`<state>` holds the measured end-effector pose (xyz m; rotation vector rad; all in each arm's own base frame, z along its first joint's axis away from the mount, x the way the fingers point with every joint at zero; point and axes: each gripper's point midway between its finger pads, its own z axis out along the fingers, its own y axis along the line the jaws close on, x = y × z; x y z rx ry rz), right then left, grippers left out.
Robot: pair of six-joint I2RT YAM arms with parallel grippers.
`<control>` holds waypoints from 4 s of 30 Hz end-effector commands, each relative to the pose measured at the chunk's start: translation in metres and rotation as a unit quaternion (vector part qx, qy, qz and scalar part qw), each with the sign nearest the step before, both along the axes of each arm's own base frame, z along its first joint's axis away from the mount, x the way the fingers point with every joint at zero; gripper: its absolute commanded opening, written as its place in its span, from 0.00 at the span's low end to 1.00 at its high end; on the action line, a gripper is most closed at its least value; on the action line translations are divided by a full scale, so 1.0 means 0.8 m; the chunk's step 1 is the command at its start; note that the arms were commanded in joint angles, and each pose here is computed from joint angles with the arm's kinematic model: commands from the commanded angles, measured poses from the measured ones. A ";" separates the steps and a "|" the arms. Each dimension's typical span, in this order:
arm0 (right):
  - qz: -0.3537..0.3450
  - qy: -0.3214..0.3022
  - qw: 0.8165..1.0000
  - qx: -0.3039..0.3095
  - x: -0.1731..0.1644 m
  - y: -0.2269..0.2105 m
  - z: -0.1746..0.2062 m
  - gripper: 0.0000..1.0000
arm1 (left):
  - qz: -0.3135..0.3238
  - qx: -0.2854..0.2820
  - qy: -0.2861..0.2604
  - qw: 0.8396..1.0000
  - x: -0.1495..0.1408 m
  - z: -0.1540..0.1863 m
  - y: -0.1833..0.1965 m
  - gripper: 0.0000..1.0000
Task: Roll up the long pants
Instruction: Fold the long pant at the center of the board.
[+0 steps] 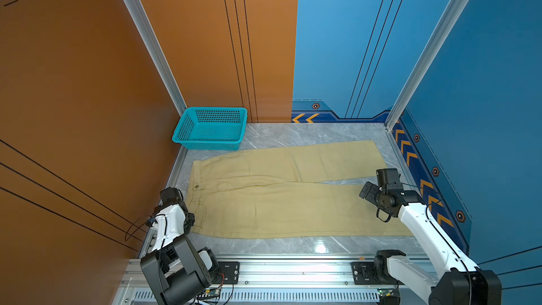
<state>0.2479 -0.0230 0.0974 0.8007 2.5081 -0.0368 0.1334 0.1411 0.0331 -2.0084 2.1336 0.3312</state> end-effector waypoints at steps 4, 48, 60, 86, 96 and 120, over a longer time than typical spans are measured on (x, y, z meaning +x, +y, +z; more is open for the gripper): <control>0.000 -0.001 1.000 0.011 0.000 0.007 -0.008 1.00 | -0.023 -0.009 -0.004 1.000 0.015 -0.010 -0.005 0.64; -0.213 0.064 0.971 0.081 -0.051 -0.080 -0.062 0.99 | -0.032 -0.053 -0.167 0.984 0.086 0.073 -0.022 0.00; -0.327 0.124 0.932 0.097 -0.118 -0.137 -0.099 0.97 | -0.028 -0.046 -0.171 0.984 0.112 0.092 -0.004 0.00; -0.406 0.169 0.895 0.067 -0.160 -0.197 -0.107 0.81 | -0.001 -0.035 -0.165 0.986 0.109 0.095 0.019 0.00; -0.404 0.179 0.894 0.075 -0.160 -0.197 -0.115 0.52 | 0.002 -0.036 -0.165 0.986 0.106 0.094 0.021 0.00; -0.345 -0.059 0.924 0.153 -0.112 -0.145 -0.001 0.00 | -0.050 -0.079 -0.241 0.966 0.084 0.122 -0.033 0.00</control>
